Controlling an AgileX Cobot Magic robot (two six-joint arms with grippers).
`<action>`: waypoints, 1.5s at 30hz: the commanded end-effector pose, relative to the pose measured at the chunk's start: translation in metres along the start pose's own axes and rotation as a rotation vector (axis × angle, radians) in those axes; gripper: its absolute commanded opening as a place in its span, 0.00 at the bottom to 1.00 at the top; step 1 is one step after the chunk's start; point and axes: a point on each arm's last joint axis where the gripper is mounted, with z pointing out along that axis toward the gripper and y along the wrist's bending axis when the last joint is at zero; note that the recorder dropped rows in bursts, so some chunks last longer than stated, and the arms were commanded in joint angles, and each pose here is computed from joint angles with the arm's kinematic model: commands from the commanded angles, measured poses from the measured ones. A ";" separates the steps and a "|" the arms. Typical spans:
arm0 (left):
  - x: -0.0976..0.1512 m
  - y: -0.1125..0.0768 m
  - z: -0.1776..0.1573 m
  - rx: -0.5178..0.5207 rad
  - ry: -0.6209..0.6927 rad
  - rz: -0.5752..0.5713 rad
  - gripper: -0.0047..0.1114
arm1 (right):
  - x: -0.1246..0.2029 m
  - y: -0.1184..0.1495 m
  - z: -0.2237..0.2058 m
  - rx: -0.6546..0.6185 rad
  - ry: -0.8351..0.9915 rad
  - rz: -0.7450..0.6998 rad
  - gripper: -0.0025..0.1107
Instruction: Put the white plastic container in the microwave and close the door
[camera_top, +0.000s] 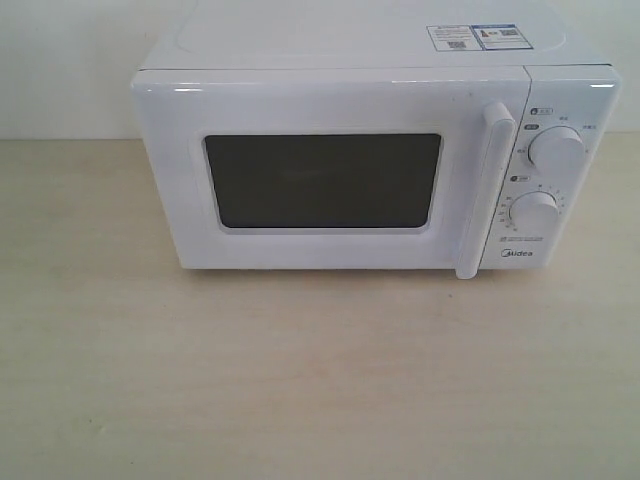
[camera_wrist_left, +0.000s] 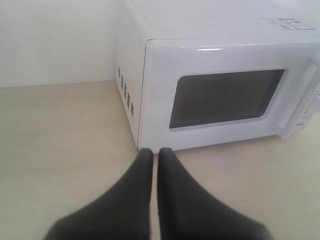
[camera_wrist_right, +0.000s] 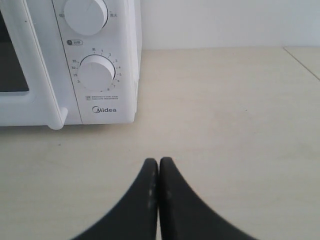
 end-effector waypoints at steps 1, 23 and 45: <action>0.000 0.000 0.000 0.006 -0.015 -0.001 0.08 | -0.001 0.000 0.000 0.007 -0.010 -0.004 0.02; -0.008 0.005 -0.002 -0.060 -0.196 0.061 0.08 | -0.001 0.000 0.000 0.007 -0.010 -0.004 0.02; 0.080 0.029 0.029 -0.325 -0.289 0.027 0.08 | -0.001 0.000 0.000 0.007 -0.010 -0.004 0.02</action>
